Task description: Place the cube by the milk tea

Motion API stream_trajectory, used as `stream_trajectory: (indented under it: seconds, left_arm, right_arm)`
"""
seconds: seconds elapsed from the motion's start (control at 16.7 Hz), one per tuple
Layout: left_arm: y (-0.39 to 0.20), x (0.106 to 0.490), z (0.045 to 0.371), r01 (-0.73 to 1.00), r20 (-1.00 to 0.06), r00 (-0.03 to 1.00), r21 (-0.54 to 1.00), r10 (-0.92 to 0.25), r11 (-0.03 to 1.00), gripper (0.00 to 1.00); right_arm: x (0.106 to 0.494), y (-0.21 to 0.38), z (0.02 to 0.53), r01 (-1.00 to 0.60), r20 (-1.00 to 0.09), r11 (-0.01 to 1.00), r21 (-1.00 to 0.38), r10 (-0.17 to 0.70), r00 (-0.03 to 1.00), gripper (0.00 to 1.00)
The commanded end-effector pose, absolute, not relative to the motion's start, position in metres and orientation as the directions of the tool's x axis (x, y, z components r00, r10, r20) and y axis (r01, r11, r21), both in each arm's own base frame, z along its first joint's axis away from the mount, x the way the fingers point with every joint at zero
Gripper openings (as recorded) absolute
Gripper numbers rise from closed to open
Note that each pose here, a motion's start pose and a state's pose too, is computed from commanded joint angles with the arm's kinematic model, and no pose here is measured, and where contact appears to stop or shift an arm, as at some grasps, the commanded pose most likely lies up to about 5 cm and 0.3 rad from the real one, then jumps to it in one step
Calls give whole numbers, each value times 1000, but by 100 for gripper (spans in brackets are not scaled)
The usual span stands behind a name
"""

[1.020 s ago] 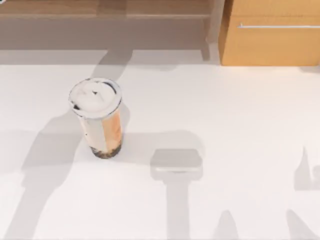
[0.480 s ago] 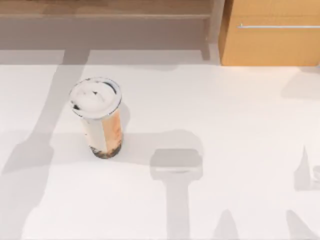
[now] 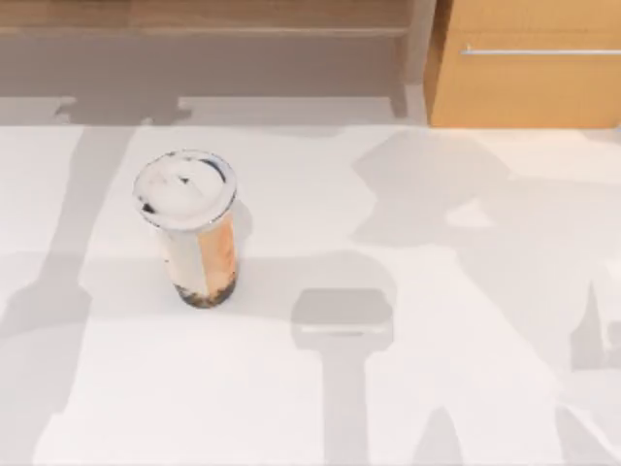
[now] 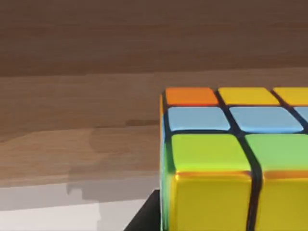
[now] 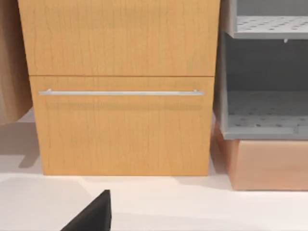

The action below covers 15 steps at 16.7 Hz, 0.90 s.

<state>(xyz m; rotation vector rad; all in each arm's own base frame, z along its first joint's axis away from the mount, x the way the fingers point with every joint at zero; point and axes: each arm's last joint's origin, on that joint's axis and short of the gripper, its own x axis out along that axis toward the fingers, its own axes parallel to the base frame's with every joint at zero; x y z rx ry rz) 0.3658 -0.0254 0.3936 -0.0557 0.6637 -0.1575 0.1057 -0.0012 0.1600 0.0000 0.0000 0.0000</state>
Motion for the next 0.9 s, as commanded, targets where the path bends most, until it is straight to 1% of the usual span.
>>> stream_trajectory:
  seconds: [0.12,0.24,0.3,0.42,0.48,0.54,0.6,0.9]
  left_arm:
    - [-21,371,350,92,-753,643,-107,-141,990,0]
    - [-17,374,296,50,-882,459,-93,-106,994,0]
    - [-15,374,268,32,-931,356,-78,-84,996,0]
    - [-13,369,220,12,-986,161,-41,-42,999,0]
    - [-13,366,203,11,-996,86,-24,-25,1000,0]
    - [-14,363,191,15,-999,33,-12,-12,1000,0]
    - [-15,362,185,19,-1000,5,-6,-6,1000,0]
    - [-15,362,185,20,-1000,6,-6,-6,1000,0]
  right_arm:
    - [106,-1,160,0,0,1000,0,0,1000,100]
    - [106,-1,160,0,0,1000,0,0,1000,100]
    - [106,-1,160,0,0,1000,0,0,1000,100]
    - [106,-1,160,0,0,1000,0,0,1000,100]
    - [106,-1,160,0,0,1000,0,0,1000,100]
    - [106,-1,160,0,0,1000,0,0,1000,100]
    - [106,-1,160,0,0,1000,0,0,1000,100]
    - [106,-1,160,0,0,1000,0,0,1000,100]
